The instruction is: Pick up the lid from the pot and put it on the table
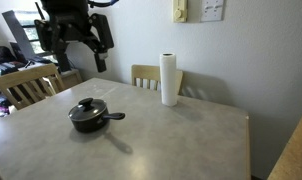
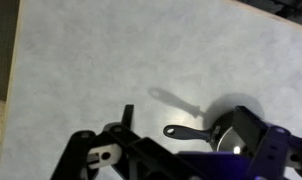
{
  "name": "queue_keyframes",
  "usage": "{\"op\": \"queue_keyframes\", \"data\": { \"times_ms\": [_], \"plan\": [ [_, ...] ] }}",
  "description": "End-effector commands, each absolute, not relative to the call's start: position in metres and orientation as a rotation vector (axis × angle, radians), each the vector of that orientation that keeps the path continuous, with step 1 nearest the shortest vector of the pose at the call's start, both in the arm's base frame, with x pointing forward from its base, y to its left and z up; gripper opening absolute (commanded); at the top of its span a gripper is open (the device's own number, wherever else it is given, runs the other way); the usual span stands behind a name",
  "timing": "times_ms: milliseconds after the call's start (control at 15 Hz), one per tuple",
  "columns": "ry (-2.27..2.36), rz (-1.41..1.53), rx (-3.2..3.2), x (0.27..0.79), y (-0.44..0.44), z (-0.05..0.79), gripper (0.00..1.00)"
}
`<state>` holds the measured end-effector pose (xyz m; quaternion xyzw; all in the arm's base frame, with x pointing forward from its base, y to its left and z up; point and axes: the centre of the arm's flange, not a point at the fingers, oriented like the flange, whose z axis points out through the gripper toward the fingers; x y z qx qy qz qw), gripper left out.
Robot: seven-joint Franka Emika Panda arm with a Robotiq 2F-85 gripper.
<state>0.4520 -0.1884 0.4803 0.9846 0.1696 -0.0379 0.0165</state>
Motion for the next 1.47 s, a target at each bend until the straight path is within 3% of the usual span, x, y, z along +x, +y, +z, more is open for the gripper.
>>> {"op": "queue_keyframes", "data": {
  "times_ms": [0, 400, 467, 733, 1267, 1400],
  "plan": [
    [0.736, -0.185, 2.950, 0.498, -0.201, 0.473, 1.00],
    [0.728, -0.222, 2.909, 0.555, -0.143, 0.461, 1.00],
    [0.742, -0.194, 2.926, 0.531, -0.152, 0.461, 1.00],
    [0.738, -0.197, 2.918, 0.548, -0.136, 0.456, 1.00],
    [-0.008, -0.016, 3.066, 0.586, -0.025, 0.444, 1.00],
    [0.112, -0.051, 3.052, 0.572, -0.032, 0.449, 1.00]
  ]
}}
